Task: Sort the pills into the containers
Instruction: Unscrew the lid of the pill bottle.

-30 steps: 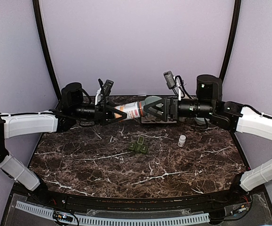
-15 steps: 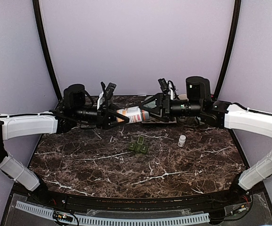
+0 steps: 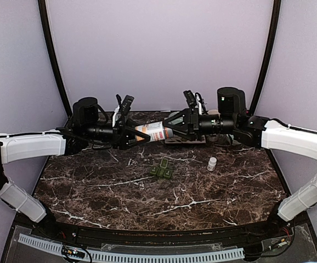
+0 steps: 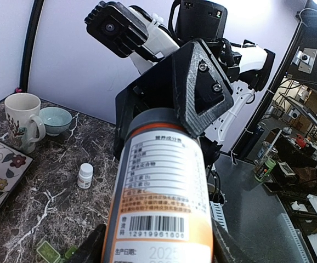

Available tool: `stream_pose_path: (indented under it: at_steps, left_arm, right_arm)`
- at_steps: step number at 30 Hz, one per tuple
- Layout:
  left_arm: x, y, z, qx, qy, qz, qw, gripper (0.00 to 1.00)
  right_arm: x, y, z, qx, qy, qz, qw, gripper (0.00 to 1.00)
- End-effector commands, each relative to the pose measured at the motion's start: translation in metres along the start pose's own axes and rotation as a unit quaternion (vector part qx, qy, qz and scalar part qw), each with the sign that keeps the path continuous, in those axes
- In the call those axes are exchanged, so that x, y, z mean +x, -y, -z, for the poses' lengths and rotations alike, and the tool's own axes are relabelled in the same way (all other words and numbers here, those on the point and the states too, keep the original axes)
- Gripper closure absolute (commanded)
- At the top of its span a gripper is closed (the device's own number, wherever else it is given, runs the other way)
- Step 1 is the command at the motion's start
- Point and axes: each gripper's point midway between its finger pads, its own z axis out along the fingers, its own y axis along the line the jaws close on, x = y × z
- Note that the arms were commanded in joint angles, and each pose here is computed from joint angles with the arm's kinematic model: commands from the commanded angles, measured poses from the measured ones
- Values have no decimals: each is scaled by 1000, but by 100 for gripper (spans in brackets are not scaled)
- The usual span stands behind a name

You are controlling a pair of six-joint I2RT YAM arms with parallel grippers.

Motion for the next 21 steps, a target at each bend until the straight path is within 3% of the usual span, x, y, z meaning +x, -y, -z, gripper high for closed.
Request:
stream_pose_path:
  at_steps: [1, 6, 13, 21]
  left_arm:
    - [-23, 11, 4, 3, 33, -22, 999, 94]
    - [-30, 17, 1, 33, 36, 12, 999, 94]
    - [-40, 31, 2, 106, 33, 67, 992, 94]
    - [-38, 39, 0, 160, 15, 107, 981, 94]
  right_arm:
    - [2, -16, 3, -23, -6, 47, 999, 63]
    - [4, -25, 14, -18, -4, 169, 985, 65]
    - [13, -21, 34, 8, 24, 372, 928, 63]
    - [11, -9, 29, 38, 29, 426, 904, 56]
